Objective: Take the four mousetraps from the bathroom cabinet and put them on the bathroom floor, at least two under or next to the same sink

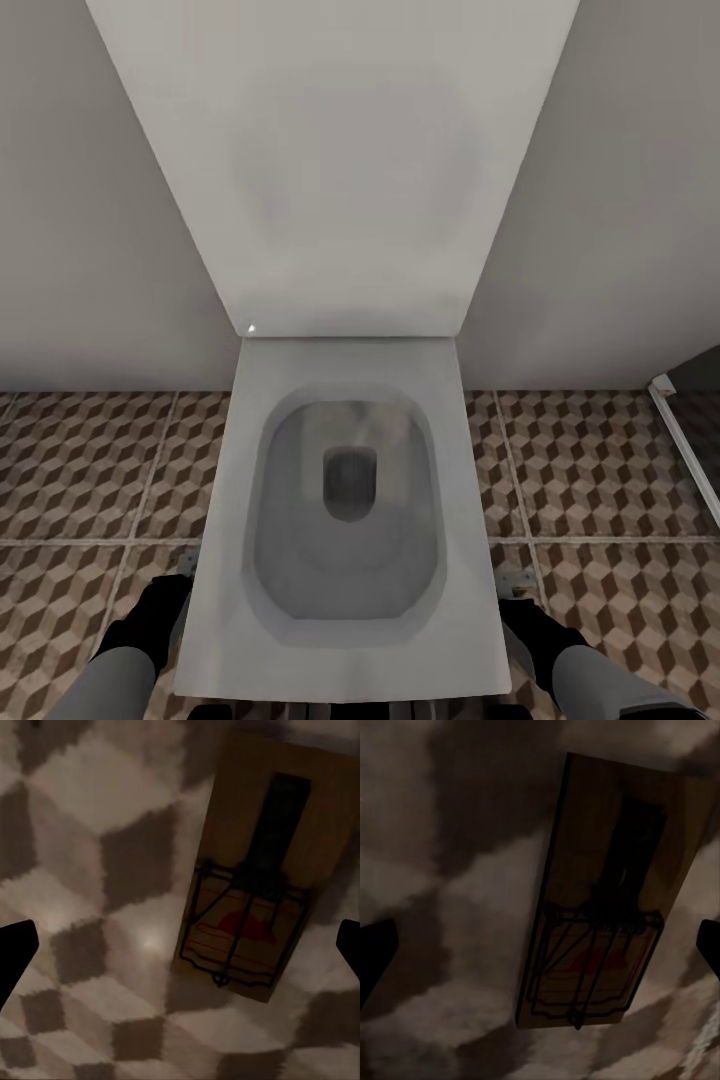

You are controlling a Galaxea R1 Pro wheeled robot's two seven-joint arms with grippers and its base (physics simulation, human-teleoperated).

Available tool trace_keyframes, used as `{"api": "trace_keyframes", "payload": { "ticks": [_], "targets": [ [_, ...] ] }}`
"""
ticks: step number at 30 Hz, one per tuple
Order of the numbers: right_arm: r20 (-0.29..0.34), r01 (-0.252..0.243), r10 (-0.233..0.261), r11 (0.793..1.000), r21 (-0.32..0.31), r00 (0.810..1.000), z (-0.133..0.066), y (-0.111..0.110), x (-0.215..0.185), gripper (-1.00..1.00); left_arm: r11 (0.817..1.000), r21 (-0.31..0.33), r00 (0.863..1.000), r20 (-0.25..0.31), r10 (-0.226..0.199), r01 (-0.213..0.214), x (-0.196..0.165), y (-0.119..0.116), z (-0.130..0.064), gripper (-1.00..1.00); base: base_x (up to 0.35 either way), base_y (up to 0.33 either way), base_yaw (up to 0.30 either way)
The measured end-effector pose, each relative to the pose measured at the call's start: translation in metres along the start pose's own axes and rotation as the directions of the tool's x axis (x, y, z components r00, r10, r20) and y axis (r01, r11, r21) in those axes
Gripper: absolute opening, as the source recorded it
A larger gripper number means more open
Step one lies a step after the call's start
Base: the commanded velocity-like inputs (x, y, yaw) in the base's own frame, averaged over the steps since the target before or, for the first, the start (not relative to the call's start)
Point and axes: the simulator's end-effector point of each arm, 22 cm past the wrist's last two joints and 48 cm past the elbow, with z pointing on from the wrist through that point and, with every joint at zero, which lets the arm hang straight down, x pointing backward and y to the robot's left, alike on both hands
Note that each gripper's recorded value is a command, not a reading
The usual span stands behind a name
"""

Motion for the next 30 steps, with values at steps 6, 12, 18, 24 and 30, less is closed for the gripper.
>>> {"api": "trace_keyframes", "payload": {
  "ticks": [6,12,18,24,30],
  "targets": [
    [0.000,0.000,0.000,1.000,0.000,1.000,0.0000,-0.0001,0.0002,1.00,1.000,-0.001,1.000,0.000,0.000,0.000,-0.0002,0.0006,0.0000,1.00,0.000,0.000,0.000],
    [0.000,0.000,0.000,1.000,0.000,1.000,0.0000,-0.0001,0.0002,1.00,1.000,-0.001,1.000,0.001,0.000,0.000,-0.0005,0.0008,0.0000,1.00,0.000,0.000,0.000],
    [0.000,0.000,0.000,1.000,0.001,1.000,0.0000,-0.0002,0.0001,1.00,1.000,-0.001,1.000,0.001,0.000,0.000,-0.0006,0.0009,-0.0001,1.00,0.000,0.000,0.000],
    [0.000,0.000,0.000,1.000,0.001,1.000,0.0000,-0.0002,0.0002,1.00,1.000,-0.001,1.000,0.002,0.000,0.000,-0.0007,0.0003,-0.0001,1.00,0.000,0.000,0.000],
    [0.000,0.000,0.000,1.000,0.001,1.000,0.0000,-0.0002,0.0002,1.00,1.000,0.000,1.000,0.002,0.003,-0.003,-0.0010,-0.0006,-0.0003,1.00,0.000,0.000,0.000]
  ]
}}
